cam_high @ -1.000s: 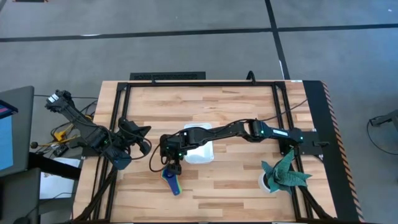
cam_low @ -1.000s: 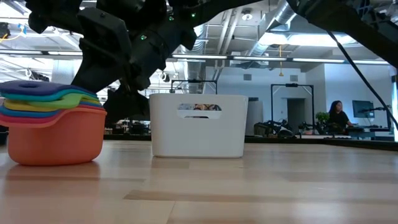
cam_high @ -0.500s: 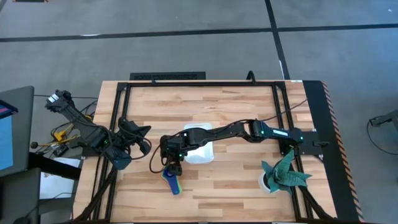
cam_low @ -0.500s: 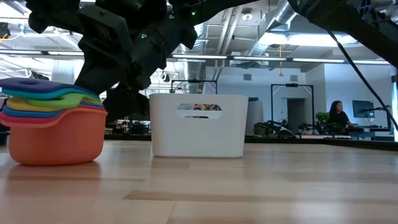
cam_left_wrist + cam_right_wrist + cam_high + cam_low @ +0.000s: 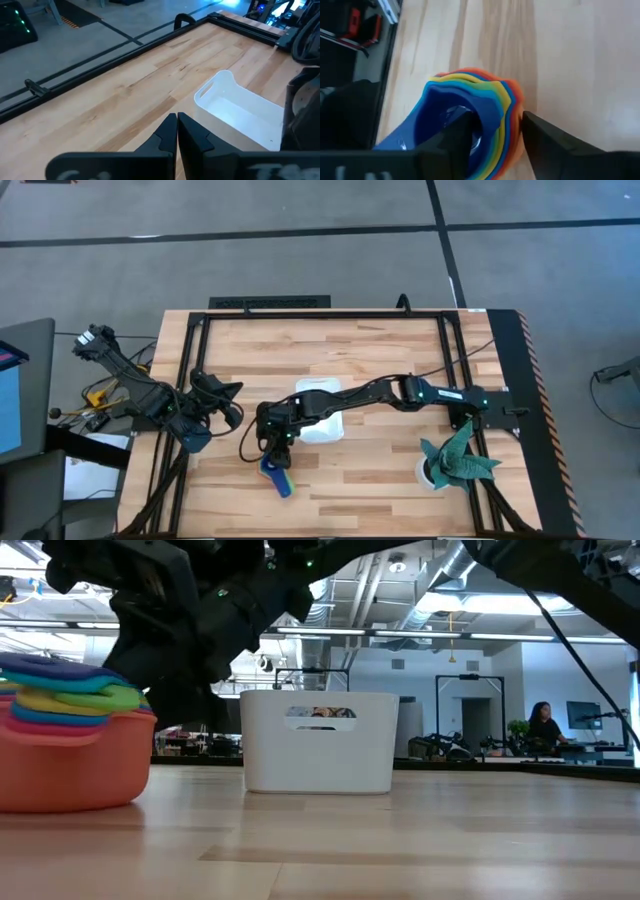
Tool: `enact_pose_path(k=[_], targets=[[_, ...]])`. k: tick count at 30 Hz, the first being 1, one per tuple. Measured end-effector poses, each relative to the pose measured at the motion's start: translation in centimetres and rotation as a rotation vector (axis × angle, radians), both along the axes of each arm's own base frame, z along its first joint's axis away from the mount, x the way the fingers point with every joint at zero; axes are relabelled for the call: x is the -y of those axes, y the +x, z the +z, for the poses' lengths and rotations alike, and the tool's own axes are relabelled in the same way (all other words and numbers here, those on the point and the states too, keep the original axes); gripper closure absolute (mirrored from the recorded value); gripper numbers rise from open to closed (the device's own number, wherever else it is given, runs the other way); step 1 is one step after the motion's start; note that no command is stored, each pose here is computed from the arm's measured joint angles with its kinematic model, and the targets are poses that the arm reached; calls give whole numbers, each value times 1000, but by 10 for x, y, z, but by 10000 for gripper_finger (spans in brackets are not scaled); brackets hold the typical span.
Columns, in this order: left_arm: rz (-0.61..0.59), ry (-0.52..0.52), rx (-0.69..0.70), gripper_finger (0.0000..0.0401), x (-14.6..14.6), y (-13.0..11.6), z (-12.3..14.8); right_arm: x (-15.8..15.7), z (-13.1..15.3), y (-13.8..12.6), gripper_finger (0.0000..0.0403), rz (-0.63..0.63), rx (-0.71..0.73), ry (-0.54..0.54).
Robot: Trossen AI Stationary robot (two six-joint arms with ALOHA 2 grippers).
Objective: Nest measuring cups in basket
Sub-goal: Stack the dark blue nest measuring cup into the blue nest measuring cup, then put the nest measuring cups into the bin
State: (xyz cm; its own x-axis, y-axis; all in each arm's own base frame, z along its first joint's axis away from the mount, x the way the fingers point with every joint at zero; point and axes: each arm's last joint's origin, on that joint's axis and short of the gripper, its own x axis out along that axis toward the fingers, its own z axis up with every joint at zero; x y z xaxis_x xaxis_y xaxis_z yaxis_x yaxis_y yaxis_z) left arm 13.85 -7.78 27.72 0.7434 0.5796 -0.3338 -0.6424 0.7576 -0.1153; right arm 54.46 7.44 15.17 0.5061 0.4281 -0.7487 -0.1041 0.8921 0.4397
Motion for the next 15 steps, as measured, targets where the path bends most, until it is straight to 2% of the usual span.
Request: enact_pose_path(k=[8, 15], targets=[[-2, -5, 1, 401, 0, 0, 0, 1, -7, 0, 280, 5, -27, 2], [-2, -6, 0, 401, 0, 0, 0, 7, 1, 1, 297, -6, -21, -9]])
